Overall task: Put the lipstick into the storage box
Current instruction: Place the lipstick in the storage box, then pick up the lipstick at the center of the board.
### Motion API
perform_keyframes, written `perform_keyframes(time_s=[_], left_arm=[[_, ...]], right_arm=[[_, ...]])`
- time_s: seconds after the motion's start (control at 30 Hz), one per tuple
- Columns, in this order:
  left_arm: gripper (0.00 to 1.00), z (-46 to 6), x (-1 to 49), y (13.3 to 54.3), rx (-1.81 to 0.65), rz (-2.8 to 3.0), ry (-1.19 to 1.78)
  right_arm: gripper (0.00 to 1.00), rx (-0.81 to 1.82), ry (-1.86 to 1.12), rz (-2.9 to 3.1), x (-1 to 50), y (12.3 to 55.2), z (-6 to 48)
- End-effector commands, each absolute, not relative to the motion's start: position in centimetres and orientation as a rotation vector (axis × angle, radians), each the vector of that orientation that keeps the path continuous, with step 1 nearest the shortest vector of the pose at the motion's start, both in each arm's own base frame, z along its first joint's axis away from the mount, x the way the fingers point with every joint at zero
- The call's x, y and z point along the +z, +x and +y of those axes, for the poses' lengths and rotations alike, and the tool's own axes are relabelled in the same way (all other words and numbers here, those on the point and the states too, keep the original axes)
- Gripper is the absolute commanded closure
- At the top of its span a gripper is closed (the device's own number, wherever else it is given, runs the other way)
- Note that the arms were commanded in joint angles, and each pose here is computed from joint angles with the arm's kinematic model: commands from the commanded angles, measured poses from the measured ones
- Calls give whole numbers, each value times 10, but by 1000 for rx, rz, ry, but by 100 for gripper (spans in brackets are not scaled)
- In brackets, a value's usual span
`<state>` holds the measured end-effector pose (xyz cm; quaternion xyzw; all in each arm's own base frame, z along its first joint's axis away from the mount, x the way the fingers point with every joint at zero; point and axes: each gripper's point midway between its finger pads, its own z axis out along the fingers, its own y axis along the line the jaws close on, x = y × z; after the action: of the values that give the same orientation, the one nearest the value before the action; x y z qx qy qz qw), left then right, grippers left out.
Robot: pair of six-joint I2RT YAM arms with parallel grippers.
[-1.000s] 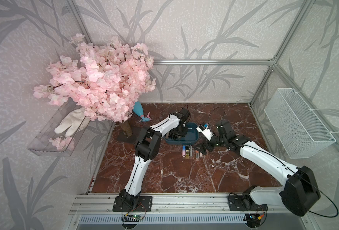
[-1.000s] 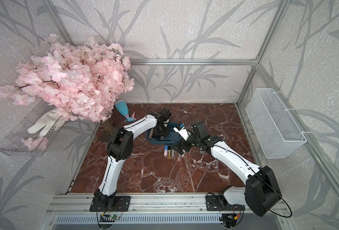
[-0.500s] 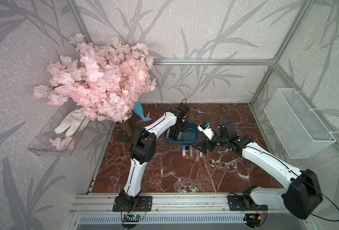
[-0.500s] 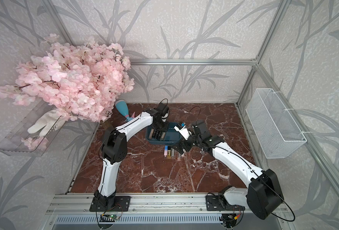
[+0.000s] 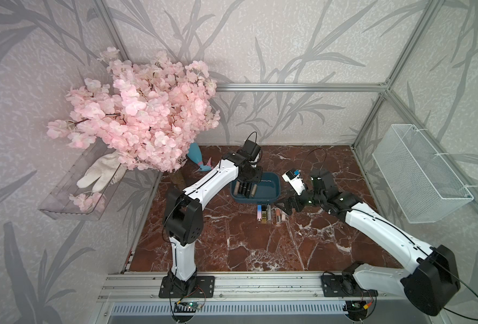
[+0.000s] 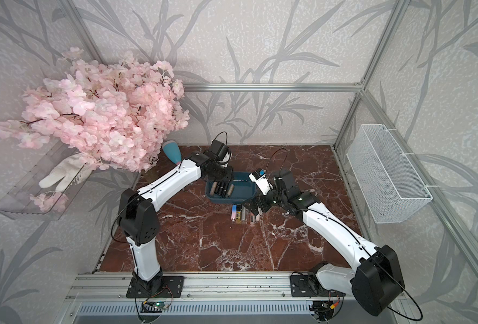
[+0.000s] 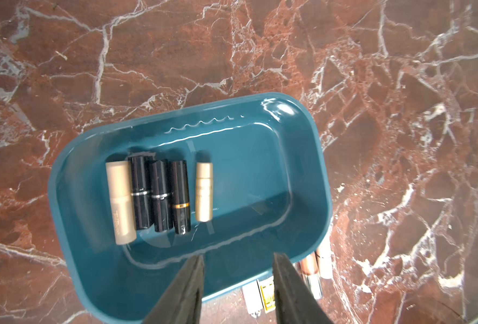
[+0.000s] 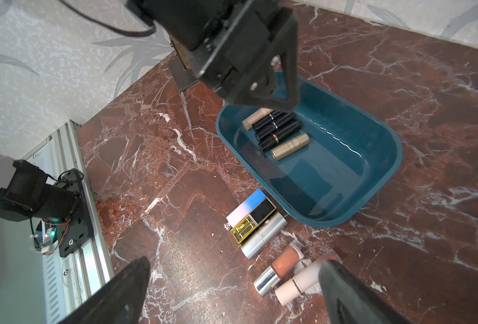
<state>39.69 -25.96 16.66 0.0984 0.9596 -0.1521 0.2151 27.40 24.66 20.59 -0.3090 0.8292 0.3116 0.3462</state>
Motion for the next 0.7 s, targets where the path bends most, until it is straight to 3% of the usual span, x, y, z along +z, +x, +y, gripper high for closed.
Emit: perform_keyframes(time_s=[0.0,0.17,0.3,0.67], left_arm=[[56,-260,184,382,-492,2616,263],[54,-258,189,352,-589,2588,290],[47,-249,200,330,-663,2530,279],[28,-211,210,291,-795,2347,129]], right_arm=[[1,798,-630,2241,216,279,238],[1,793,-514,2537,186,272,234],[0,767,-399,2648,169,272,229],[14,476,-8,2854,115,281,190]])
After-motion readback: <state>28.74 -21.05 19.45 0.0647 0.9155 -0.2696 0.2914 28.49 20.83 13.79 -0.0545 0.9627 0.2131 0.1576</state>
